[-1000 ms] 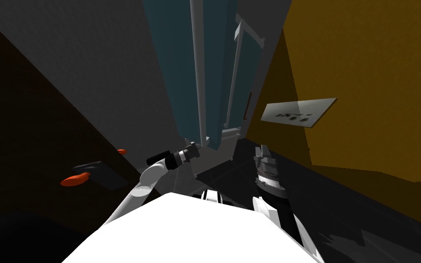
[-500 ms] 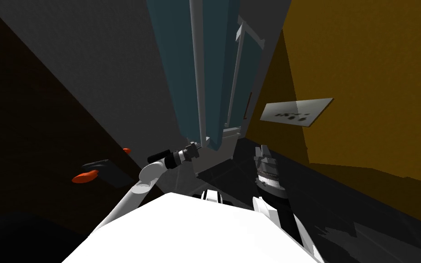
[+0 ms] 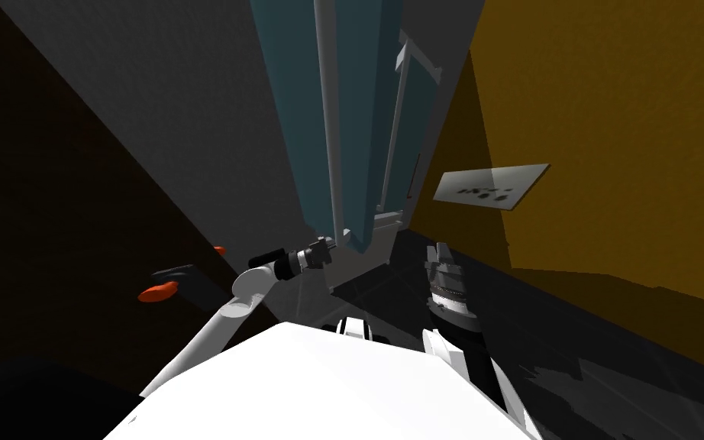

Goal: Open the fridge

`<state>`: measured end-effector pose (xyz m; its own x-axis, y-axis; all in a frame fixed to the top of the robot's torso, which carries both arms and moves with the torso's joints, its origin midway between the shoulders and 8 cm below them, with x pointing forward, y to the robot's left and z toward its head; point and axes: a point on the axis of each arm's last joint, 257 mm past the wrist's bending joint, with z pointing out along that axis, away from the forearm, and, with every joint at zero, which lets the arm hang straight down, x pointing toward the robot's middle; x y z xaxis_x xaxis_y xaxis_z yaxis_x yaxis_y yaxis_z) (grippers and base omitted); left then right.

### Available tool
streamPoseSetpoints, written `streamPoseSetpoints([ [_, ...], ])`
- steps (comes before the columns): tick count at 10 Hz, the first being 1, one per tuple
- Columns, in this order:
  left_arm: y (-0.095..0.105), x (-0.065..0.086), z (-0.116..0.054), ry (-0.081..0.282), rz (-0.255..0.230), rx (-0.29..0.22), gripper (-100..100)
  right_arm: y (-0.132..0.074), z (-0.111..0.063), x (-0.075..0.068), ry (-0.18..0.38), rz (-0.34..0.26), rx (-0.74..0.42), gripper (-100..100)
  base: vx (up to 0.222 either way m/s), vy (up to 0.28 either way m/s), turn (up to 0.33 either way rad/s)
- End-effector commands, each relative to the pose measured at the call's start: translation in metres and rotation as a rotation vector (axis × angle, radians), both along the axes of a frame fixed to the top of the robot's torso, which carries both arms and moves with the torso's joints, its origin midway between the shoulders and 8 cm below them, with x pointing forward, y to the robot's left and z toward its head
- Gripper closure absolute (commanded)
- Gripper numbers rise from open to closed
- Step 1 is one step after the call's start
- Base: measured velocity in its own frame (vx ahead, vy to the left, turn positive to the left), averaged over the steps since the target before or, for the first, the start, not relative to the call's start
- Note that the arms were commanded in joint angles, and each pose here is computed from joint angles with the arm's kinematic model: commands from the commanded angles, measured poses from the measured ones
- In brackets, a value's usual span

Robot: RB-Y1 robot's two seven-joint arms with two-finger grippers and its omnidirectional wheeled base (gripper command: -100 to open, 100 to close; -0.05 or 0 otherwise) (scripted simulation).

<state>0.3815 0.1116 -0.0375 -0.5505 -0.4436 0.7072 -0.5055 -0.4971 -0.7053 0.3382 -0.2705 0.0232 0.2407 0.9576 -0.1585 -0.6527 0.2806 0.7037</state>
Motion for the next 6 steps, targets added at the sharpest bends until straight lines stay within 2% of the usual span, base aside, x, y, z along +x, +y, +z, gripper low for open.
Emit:
streamPoseSetpoints([
  [1,0.002,-0.001,0.005,-0.02,-0.026,0.007,100,0.0,0.0,0.0,0.0,0.0,0.0,0,-0.057,0.056,-0.038],
  [2,0.004,-0.008,0.012,-0.001,-0.037,-0.005,-100,0.0,0.0,0.0,0.0,0.0,0.0,0,0.002,0.018,0.124],
  [5,0.005,-0.021,0.029,-0.002,-0.067,-0.009,-100,0.0,0.0,0.0,0.0,0.0,0.0,0,0.084,-0.057,0.137],
  [6,0.005,-0.03,0.04,-0.001,-0.09,-0.009,-100,0.0,0.0,0.0,0.0,0.0,0.0,0,0.077,-0.063,0.181],
])
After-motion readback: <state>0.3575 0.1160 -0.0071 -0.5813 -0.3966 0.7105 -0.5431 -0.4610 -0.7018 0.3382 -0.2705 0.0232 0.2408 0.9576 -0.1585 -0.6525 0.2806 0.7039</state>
